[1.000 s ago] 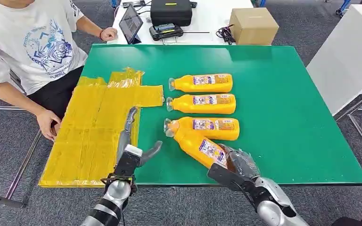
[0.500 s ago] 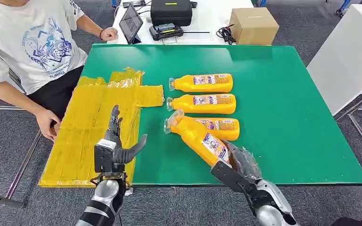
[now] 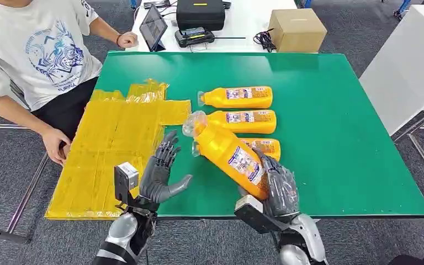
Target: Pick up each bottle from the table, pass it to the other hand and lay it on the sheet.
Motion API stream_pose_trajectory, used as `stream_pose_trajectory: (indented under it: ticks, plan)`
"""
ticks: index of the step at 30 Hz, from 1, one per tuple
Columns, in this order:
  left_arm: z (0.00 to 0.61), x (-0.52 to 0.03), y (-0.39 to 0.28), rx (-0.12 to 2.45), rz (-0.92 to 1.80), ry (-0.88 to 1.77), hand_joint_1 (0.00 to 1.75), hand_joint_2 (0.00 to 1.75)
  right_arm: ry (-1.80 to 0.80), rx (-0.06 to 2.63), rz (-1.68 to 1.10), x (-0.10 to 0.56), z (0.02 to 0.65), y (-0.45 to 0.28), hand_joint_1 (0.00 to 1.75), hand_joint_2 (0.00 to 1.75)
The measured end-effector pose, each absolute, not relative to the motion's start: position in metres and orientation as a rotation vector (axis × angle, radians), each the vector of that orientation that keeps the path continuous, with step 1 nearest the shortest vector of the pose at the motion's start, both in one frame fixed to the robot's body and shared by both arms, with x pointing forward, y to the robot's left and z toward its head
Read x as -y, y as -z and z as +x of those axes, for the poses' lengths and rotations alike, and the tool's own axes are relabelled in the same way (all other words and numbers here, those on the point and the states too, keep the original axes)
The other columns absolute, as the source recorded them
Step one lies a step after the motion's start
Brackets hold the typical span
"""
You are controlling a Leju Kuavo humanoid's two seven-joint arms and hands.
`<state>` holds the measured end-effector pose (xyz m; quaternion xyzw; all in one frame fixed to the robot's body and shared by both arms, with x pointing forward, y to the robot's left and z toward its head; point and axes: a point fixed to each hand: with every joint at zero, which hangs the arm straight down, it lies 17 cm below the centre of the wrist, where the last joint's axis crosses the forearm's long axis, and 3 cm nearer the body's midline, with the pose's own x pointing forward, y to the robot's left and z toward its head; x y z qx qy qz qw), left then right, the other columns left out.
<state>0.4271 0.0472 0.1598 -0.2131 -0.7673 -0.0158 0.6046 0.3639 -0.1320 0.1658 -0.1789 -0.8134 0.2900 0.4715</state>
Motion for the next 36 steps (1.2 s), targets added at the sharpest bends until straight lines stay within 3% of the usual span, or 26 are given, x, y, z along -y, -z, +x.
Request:
stream_pose_trajectory:
  ticks: [19,36]
  plan:
    - [0.397,-0.005,-0.187,1.721,-0.843,0.058,0.0,1.75,-0.572,2.0,-0.36,0.109,0.364,-0.152,1.75,1.75]
    - [0.404,-0.002,-0.194,1.759,-0.766,0.113,0.0,1.75,-0.698,2.017,-0.271,0.058,0.36,-0.148,1.75,1.75]
